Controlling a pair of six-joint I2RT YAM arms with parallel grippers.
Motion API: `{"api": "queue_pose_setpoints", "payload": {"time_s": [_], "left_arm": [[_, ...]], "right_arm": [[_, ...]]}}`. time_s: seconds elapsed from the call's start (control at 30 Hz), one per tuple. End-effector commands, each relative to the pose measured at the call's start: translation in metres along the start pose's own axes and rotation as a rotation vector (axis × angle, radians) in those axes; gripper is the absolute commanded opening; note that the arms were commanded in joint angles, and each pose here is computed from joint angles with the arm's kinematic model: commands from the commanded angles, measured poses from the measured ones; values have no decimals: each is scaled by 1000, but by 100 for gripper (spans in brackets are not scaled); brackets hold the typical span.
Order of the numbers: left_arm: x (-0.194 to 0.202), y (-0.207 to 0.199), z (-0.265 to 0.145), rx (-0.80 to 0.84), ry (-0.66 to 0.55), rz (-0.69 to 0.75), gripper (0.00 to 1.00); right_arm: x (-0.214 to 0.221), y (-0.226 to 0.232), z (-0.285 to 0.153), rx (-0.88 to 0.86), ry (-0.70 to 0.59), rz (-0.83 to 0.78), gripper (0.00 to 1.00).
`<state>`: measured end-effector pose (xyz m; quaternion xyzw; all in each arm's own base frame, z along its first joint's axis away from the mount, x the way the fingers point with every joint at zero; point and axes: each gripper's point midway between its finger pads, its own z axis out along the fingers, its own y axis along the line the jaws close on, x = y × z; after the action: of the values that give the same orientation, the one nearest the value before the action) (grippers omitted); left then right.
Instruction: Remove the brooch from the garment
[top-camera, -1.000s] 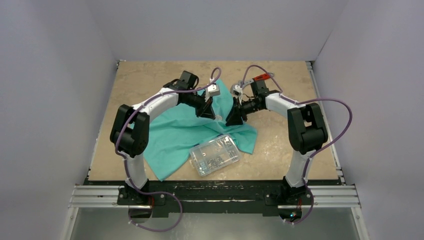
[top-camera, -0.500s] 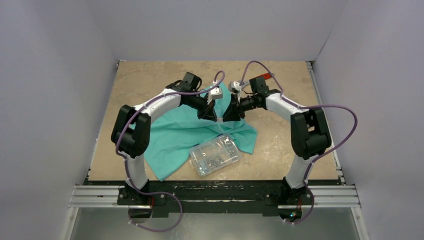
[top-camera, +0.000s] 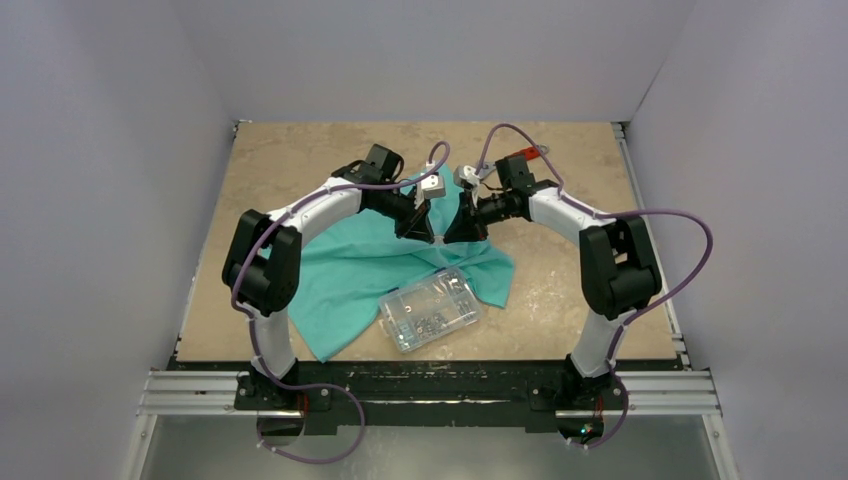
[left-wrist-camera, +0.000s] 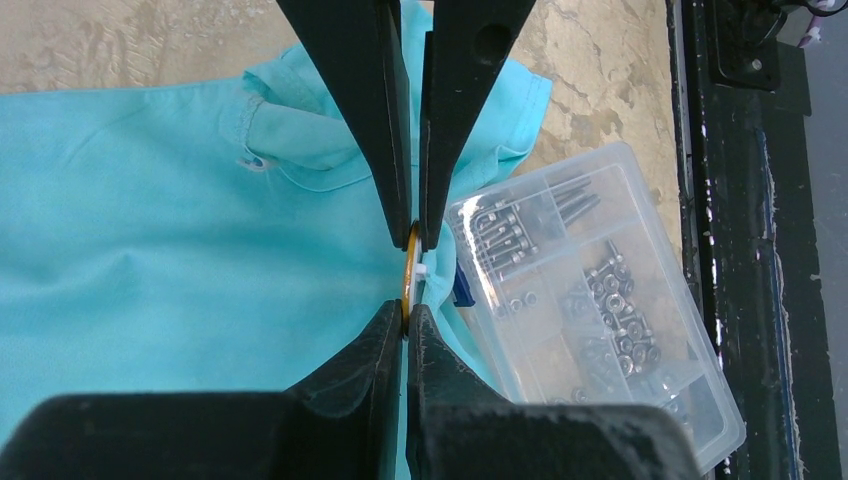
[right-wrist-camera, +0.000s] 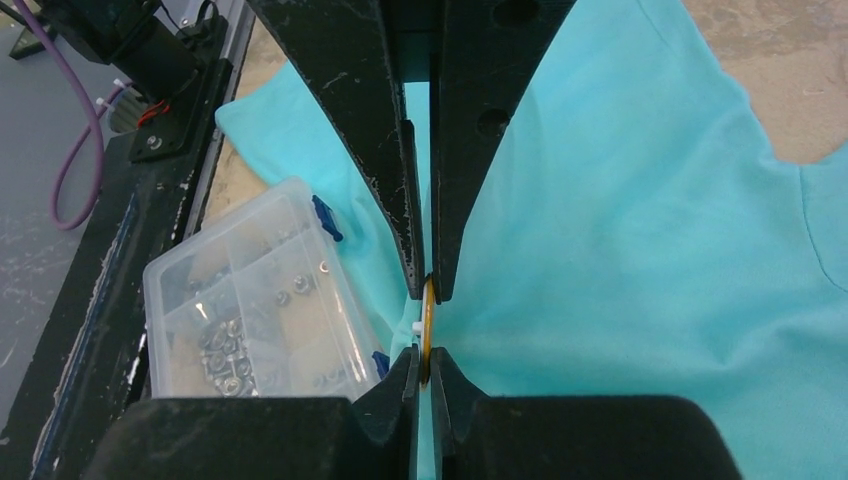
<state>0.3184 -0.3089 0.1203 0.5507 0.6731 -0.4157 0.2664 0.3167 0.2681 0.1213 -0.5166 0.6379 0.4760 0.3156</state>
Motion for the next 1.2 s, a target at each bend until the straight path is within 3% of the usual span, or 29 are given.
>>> {"api": "queue_pose_setpoints", "payload": {"time_s": [0.0,0.1,0.23,0.43,0.8,1.17], "left_arm": [[-20,3,-1,3,-46,65,0],[-22,3,-2,-2,-49,59,0],[-24,11,-7,-48,-76,4,35],[-24,41,-46,-194,-219,-223,51],[-16,38,-52,-283,-318,-353,54],[-11,31,-18,-283,-275,-415,55]], "right_arm": [[2,1,3,-10,8,-24,7],[5,2,5,-15,22,-31,0],[3,-1,6,2,7,12,0],[-8,-10,2,68,-65,93,0],[-9,-27,0,161,-217,440,0],[-9,-28,-2,171,-234,536,0]]}}
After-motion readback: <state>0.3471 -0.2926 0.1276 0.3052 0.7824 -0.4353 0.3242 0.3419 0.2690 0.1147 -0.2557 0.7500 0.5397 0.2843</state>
